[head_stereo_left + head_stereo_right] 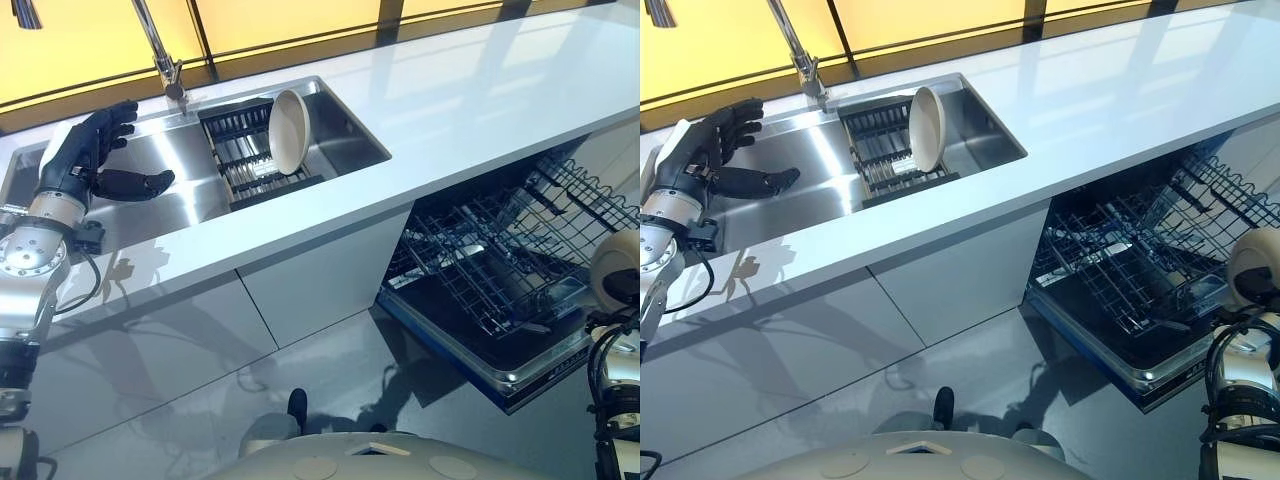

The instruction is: Pick up plates and place into dishwasher.

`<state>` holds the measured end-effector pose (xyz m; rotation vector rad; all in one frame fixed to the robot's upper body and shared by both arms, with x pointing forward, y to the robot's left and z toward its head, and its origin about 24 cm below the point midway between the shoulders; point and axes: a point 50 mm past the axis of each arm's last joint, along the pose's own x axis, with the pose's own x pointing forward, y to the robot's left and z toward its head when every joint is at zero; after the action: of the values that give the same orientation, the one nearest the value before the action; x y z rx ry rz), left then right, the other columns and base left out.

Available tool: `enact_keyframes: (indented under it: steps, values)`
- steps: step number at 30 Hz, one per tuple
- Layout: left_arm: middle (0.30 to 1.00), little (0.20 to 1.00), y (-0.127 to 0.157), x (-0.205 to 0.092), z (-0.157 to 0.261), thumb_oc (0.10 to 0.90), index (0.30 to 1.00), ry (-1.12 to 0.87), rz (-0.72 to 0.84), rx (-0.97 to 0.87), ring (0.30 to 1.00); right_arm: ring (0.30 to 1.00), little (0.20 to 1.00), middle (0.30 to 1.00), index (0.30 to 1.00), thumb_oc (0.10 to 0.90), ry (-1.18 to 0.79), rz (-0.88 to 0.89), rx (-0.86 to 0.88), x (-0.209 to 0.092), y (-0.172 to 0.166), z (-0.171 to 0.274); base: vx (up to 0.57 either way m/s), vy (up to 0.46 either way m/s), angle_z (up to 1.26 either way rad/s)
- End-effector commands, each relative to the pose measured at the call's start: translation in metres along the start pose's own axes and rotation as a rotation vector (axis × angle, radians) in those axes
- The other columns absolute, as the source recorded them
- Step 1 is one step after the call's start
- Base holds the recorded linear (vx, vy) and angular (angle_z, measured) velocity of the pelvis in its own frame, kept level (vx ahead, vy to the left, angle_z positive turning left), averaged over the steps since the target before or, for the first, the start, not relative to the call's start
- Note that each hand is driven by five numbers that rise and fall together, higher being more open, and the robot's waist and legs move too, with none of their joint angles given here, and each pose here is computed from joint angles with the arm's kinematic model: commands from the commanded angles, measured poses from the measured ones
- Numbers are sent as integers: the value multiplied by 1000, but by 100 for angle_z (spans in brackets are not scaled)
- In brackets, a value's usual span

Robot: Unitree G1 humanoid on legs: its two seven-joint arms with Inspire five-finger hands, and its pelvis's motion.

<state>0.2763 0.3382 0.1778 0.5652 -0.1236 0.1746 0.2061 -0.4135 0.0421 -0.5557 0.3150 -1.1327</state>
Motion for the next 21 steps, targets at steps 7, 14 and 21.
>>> enact_keyframes:
  steps: [7, 14, 21]
  values:
    - [900, 900, 22, 23, 76, 800, 900, -343, 178, 30, 900, 300, 200, 300, 300, 100, -318, -191, 142, 42, -37, 145, -103, -126, 20]
    - [900, 900, 24, 20, 73, 800, 900, -313, 184, 52, 900, 300, 200, 300, 300, 100, -314, -300, 91, 48, -51, 160, 15, -59, 15]
    - [900, 900, 25, 20, 73, 800, 900, -305, 188, 47, 900, 300, 200, 300, 300, 100, -263, -235, -92, 58, -54, 156, -20, 2, 8]
